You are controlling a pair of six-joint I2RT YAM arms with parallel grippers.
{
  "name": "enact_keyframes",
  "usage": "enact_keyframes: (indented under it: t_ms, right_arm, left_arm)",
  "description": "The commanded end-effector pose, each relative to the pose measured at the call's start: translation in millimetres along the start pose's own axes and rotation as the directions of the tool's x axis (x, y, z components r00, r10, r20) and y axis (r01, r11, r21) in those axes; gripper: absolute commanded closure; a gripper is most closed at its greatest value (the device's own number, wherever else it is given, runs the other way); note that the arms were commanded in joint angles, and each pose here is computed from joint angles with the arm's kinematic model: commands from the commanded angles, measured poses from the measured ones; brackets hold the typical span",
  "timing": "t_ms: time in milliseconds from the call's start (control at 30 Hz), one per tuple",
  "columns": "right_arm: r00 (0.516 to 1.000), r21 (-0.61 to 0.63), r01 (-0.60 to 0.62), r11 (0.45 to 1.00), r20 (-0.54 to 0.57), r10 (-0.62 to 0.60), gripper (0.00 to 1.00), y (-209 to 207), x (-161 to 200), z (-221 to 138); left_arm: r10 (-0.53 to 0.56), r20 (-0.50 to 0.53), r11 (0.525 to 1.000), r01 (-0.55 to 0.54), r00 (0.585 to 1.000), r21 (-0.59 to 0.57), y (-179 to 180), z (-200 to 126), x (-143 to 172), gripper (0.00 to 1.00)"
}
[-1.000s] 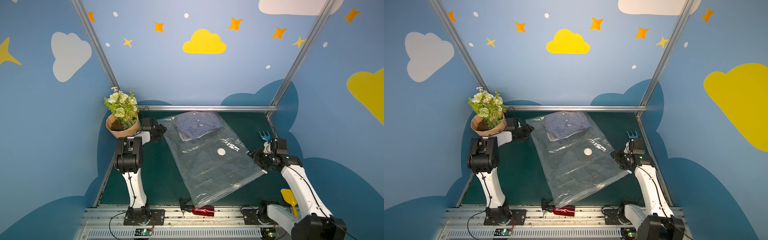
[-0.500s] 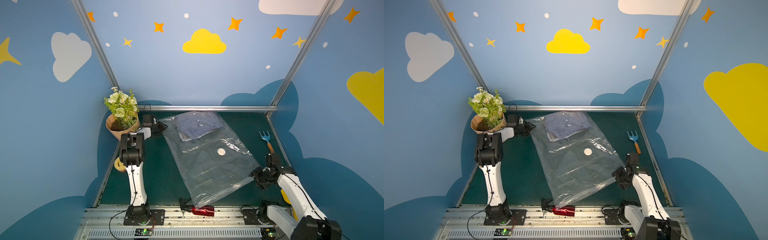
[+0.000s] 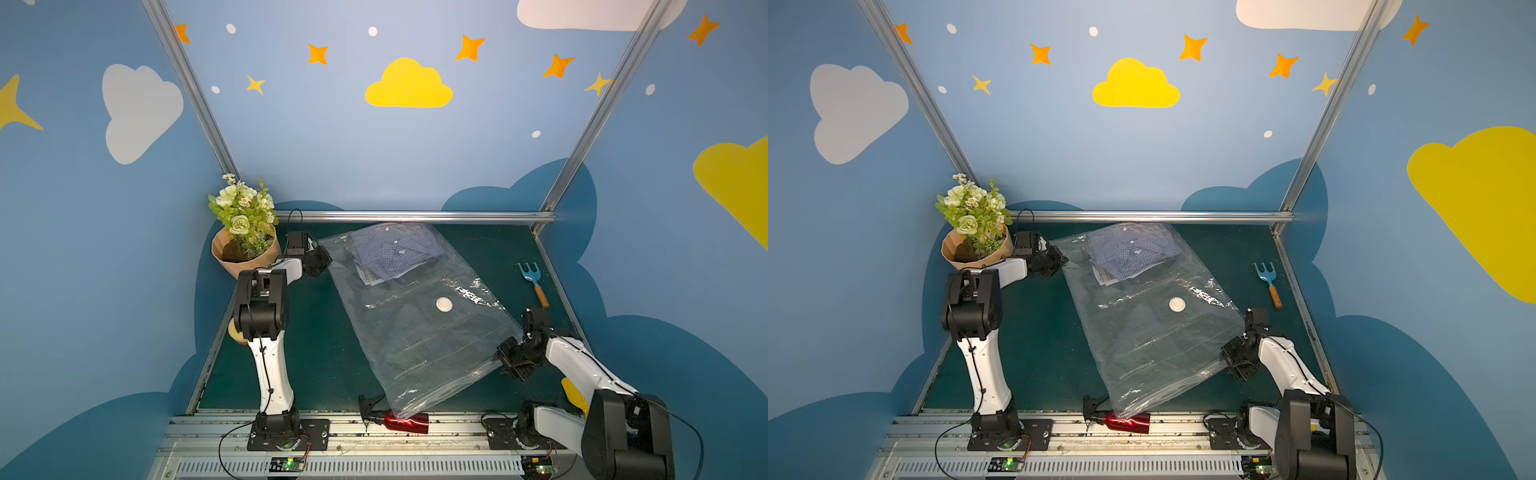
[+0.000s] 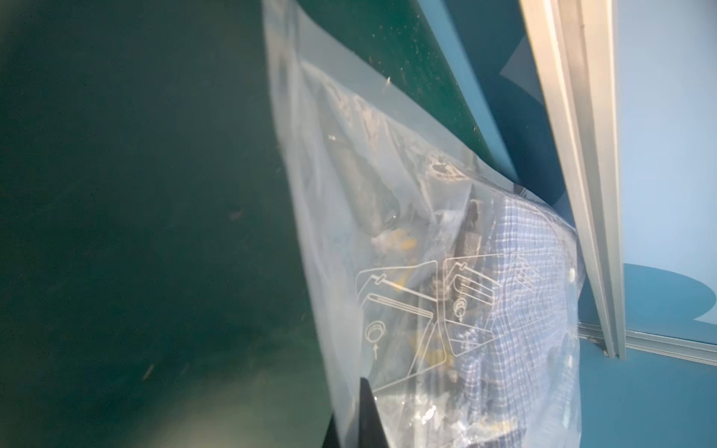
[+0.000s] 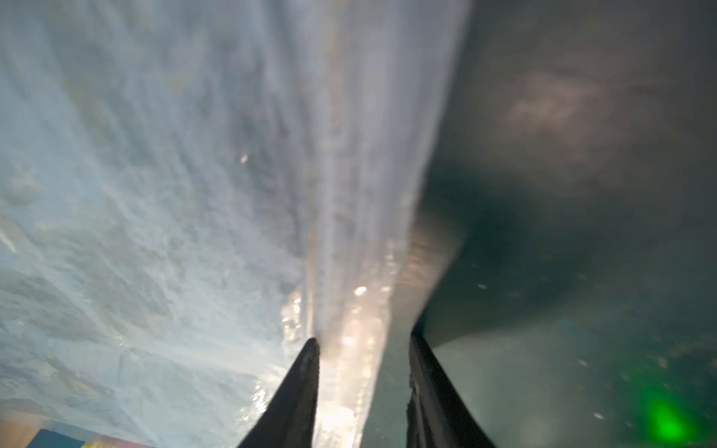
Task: Take the shirt out of the vacuum bag
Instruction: Adjust the shirt at the center of the board.
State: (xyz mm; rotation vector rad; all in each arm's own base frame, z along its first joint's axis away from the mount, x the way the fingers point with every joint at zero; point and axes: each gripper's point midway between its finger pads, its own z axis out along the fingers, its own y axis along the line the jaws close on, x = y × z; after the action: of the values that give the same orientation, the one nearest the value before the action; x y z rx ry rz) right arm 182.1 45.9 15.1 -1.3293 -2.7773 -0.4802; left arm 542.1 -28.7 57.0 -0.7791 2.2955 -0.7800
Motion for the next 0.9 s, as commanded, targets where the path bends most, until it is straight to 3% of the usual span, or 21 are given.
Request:
enact_keyframes:
  t_ms: [0, 400, 867]
  right_arm:
    - [0.996, -0.119, 0.070, 0.990, 0.063, -0.063, 0.70, 40.2, -25.6, 14.0]
    - [0.981, -0.200, 0.190, 0.961, 0.076, -0.178, 0.78, 134.9, -76.8, 30.0]
    - [0.945, -0.232, 0.327, 0.916, 0.104, -0.311, 0.77, 223.6, -134.2, 25.7]
  left_arm:
    - [-0.045, 0.113, 0.998, 0.049, 0.993, -0.037, 17.8, -23.6, -17.5, 0.97]
    - [-0.127, 0.211, 0.982, 0.153, 0.969, -0.113, 57.2, -61.2, 4.8, 0.97]
    - [-0.125, 0.343, 0.953, 0.209, 0.931, -0.219, 86.6, -123.7, 43.6, 0.97]
